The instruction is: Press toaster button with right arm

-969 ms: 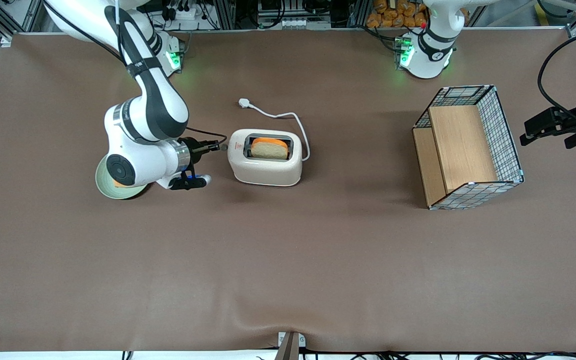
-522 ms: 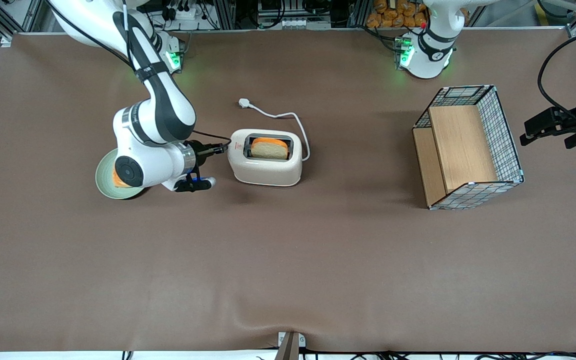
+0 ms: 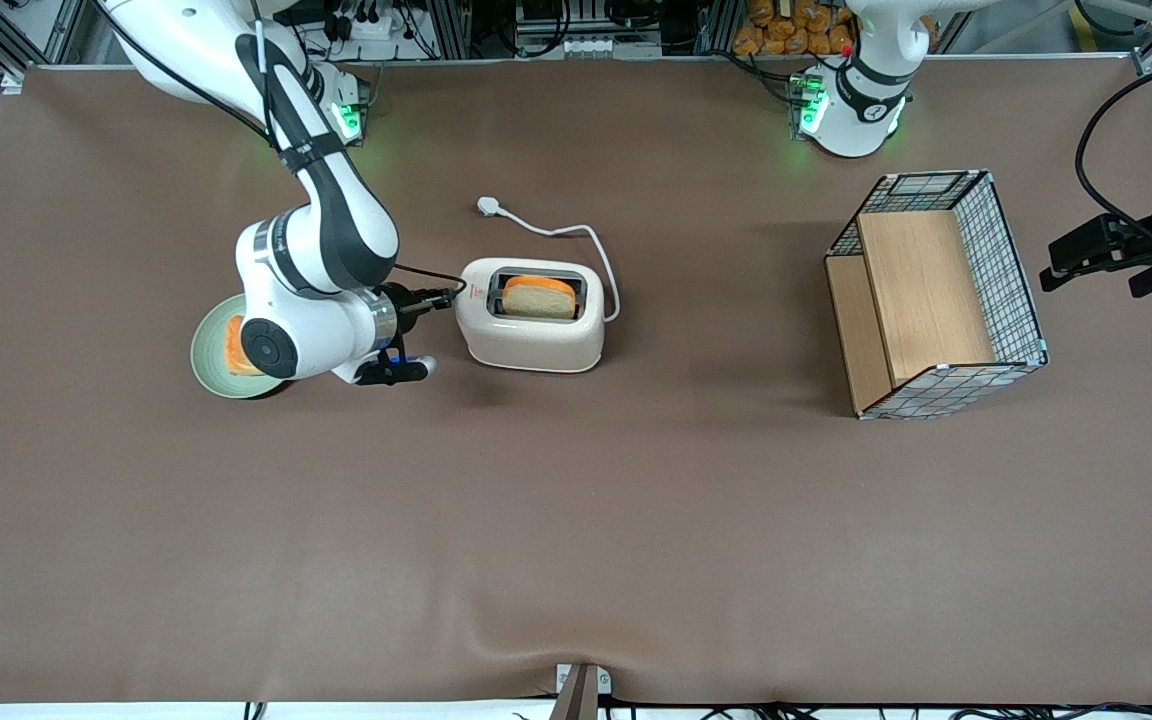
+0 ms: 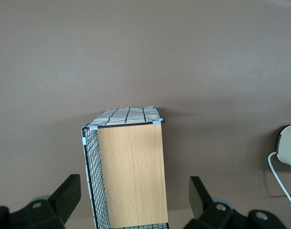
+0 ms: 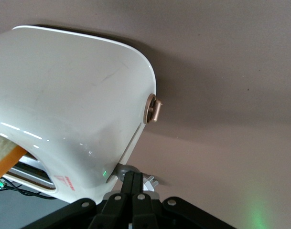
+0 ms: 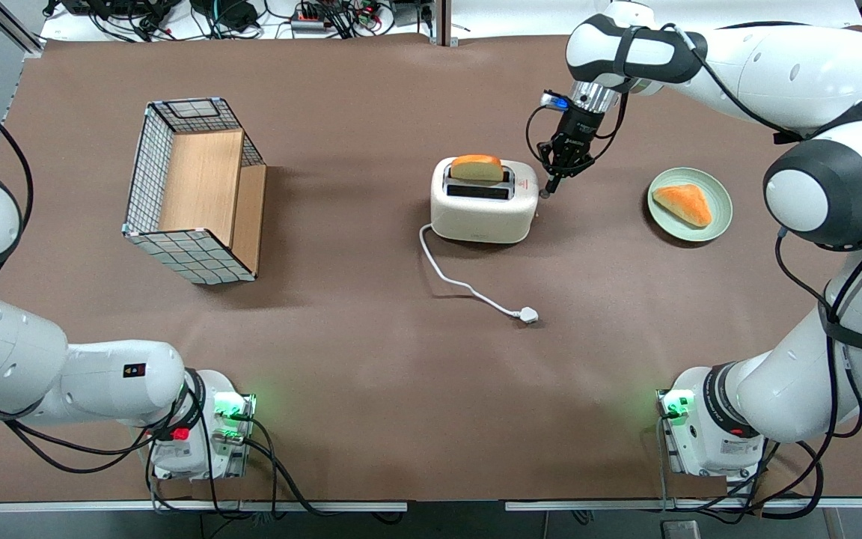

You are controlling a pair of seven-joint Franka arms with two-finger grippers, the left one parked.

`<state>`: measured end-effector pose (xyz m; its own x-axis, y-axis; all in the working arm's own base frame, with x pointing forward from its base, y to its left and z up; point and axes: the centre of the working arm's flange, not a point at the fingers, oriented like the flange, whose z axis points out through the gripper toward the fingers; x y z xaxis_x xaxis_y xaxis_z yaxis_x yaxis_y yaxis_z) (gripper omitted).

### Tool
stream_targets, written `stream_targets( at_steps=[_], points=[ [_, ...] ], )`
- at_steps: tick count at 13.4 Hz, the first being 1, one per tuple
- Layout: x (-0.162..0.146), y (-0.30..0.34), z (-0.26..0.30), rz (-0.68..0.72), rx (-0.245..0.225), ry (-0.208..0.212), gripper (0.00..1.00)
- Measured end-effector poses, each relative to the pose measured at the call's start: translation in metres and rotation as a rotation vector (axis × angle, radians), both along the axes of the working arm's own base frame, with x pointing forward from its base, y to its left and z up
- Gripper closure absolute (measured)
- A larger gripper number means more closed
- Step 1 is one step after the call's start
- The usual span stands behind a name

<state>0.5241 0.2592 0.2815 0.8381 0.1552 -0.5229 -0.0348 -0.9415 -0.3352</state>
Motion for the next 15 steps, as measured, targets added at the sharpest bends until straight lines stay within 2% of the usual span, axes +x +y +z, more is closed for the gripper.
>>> stream_targets(
  at_steps=[15],
  points=[
    [0.001,0.002,-0.027,-0.009,-0.018,0.007,0.99]
  ],
)
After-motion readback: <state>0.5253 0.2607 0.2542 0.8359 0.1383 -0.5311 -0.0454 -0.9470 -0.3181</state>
